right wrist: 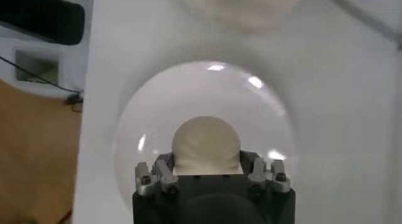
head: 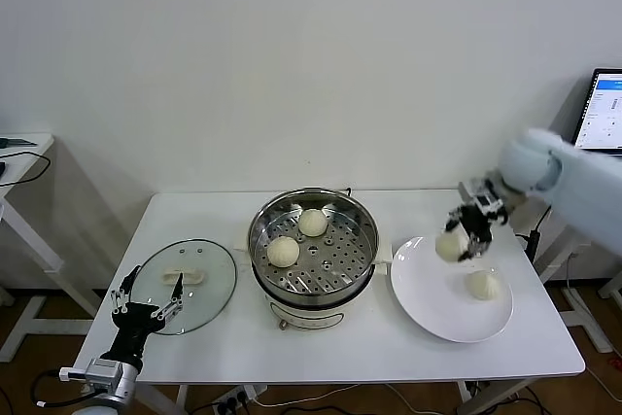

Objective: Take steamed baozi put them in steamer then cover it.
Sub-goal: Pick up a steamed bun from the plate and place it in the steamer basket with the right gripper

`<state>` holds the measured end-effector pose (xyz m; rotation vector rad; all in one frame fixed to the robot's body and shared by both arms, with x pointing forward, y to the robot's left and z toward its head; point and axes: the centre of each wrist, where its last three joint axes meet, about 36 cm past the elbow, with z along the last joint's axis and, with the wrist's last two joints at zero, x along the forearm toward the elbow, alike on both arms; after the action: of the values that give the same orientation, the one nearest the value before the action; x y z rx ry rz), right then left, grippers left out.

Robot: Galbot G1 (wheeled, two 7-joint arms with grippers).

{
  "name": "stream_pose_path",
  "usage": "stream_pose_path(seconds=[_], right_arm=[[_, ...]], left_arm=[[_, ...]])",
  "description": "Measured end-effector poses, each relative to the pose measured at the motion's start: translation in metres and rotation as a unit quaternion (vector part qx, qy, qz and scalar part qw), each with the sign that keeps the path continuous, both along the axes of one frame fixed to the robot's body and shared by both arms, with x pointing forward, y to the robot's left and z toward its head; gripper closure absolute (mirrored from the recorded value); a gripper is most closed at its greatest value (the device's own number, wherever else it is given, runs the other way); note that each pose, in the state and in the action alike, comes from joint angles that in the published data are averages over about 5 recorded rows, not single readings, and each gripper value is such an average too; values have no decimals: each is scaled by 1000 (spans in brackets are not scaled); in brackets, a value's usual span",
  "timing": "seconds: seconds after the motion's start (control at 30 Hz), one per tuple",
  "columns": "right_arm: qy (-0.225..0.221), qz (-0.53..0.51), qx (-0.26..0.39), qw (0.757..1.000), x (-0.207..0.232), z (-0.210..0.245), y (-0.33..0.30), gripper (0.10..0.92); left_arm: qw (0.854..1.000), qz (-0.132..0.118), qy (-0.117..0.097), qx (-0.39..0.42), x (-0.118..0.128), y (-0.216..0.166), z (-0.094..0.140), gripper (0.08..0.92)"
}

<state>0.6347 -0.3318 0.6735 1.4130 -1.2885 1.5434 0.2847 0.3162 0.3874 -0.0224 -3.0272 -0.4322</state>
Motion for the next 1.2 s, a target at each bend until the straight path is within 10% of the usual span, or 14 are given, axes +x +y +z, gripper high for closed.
stream_pose_path(seconds=[0.53,1.2], right_arm=[[-95,348,-66,930,10,62,157,344],[-51,576,-98,810,-21,11,280,344]], left_arm=[[1000,4,2,3,3,8,-2,177],[1000,9,5,1,6,17,-5,177]])
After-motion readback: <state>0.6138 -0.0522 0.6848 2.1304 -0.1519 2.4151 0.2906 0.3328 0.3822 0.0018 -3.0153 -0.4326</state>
